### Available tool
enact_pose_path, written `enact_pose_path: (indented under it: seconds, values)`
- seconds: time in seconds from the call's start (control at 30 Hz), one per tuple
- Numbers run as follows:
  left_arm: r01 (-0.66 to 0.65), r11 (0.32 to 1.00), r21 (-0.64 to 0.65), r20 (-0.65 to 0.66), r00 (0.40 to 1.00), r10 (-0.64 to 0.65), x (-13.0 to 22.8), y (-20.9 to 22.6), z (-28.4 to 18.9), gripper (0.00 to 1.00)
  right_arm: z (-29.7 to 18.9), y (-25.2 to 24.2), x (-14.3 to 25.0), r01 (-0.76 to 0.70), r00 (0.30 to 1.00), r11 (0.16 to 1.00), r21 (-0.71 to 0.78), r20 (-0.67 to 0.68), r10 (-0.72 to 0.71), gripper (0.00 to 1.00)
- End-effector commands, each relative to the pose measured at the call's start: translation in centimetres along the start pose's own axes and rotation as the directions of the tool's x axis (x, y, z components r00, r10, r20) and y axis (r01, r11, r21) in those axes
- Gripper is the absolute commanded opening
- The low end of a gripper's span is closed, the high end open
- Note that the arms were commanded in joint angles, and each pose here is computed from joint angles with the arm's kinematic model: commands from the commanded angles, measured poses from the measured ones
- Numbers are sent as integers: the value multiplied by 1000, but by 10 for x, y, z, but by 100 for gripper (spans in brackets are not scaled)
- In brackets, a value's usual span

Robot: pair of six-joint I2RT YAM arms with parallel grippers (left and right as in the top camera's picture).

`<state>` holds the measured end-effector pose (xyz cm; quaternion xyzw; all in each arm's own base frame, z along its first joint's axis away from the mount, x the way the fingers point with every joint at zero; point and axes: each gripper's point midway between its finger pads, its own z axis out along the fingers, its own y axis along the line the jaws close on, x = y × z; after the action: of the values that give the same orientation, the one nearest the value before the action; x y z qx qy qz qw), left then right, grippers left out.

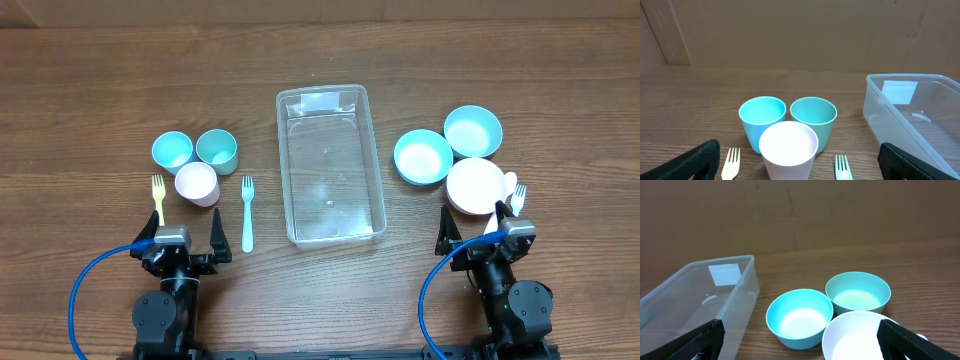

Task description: Pack container

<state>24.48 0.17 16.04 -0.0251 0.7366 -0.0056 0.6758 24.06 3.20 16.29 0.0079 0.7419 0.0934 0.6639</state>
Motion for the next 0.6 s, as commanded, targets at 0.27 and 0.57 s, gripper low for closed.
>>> enact_pose_path:
  seconds: [0.27, 0.57]
  values:
    - [-22, 1000, 6, 1, 1000, 22, 3, 0, 0, 100, -1, 7, -15, 6, 998, 999, -34, 61, -3, 100]
    - [-22, 1000, 6, 1, 1000, 22, 3, 0, 0, 100, -28, 34, -128, 9, 996, 997, -70, -83, -14, 100]
